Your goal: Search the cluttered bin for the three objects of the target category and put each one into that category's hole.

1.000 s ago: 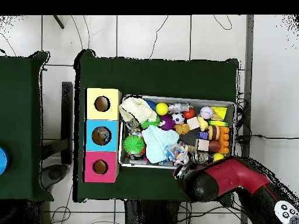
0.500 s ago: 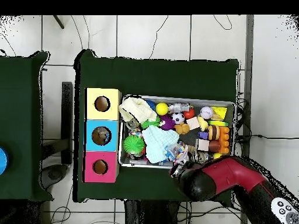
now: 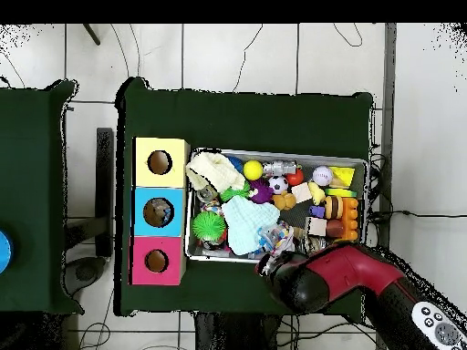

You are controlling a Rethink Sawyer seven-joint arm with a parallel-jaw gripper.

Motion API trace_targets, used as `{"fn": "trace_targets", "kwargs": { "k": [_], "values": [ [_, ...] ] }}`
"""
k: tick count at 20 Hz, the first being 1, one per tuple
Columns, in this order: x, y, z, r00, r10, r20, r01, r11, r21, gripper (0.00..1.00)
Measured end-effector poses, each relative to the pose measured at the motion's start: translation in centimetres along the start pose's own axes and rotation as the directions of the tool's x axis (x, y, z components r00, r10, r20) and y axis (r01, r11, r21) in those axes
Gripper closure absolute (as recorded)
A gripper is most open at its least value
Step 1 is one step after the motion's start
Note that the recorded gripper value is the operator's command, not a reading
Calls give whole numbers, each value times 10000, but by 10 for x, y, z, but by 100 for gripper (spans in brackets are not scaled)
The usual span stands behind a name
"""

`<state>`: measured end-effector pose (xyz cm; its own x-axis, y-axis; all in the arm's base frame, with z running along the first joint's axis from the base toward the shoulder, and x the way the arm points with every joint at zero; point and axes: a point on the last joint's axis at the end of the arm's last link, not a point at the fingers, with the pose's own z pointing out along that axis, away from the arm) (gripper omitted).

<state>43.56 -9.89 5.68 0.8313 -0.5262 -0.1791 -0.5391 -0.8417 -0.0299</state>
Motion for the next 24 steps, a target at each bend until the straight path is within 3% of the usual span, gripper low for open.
{"fn": "trace_targets", "kwargs": {
  "k": [8,24],
  "values": [
    [-2,-6,7,10000,-88,-44,90,9993,365,0],
    [-1,-2,11,9994,-282,-184,287,9992,283,0]
  ]
}}
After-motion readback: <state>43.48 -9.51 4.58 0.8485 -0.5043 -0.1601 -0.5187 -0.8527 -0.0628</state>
